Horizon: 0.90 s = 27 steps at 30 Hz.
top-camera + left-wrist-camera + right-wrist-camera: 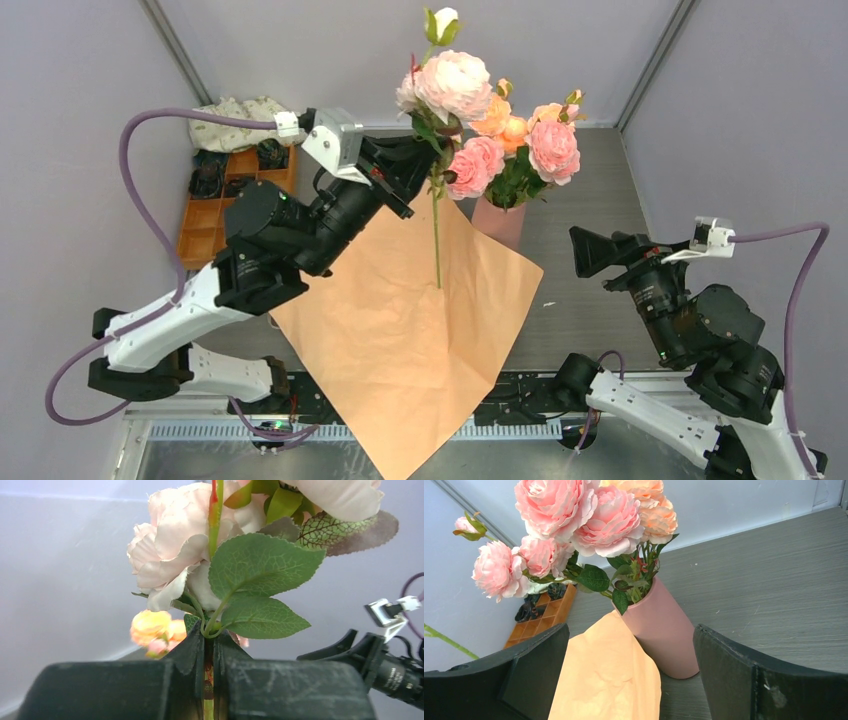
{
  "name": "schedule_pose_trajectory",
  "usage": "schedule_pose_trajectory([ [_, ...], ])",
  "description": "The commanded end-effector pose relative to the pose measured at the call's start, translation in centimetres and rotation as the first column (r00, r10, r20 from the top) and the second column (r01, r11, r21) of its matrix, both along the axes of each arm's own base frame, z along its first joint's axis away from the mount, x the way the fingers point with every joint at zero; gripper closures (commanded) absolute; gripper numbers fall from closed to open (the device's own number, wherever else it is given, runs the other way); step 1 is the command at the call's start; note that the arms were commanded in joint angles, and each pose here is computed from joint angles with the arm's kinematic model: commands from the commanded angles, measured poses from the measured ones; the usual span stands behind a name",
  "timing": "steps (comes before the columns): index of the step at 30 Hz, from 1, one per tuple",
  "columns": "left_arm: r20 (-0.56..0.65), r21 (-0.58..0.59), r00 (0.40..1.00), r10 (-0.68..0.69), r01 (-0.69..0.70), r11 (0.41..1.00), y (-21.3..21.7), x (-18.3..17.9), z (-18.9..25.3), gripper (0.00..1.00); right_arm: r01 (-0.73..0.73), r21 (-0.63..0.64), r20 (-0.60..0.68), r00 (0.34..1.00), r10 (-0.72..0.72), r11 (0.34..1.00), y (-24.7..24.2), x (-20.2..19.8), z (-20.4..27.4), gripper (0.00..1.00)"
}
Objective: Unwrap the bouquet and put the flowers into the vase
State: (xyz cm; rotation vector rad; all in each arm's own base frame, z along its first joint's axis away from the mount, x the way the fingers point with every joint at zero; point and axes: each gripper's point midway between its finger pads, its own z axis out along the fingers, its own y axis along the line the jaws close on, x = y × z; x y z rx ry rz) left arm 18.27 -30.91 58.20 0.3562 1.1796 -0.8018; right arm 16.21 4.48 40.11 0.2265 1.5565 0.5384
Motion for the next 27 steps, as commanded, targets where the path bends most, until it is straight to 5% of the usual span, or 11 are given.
schedule_pose_trajectory([
  [1,0.217,-0.115,0.968,-0.123,0.151,0.982,-2.3,-2.7,4.5,1.00,0.013,0.049,0.027,1.000,-0.014,0.999,-0.6,-0.3,1.1,0.00],
  [12,0.408,-0.067,0.913,-0.026,0.058,0.996,-9.8,-0.7,5.3,1.00,0.027,0.061,0.045,0.999,-0.029,0.998,-2.1,-1.2,1.7,0.01],
  [27,0.540,-0.172,0.833,0.116,-0.026,0.985,-8.6,-0.7,10.5,1.00,0.037,0.036,0.052,0.998,-0.039,0.999,-2.7,-1.3,2.2,0.00],
])
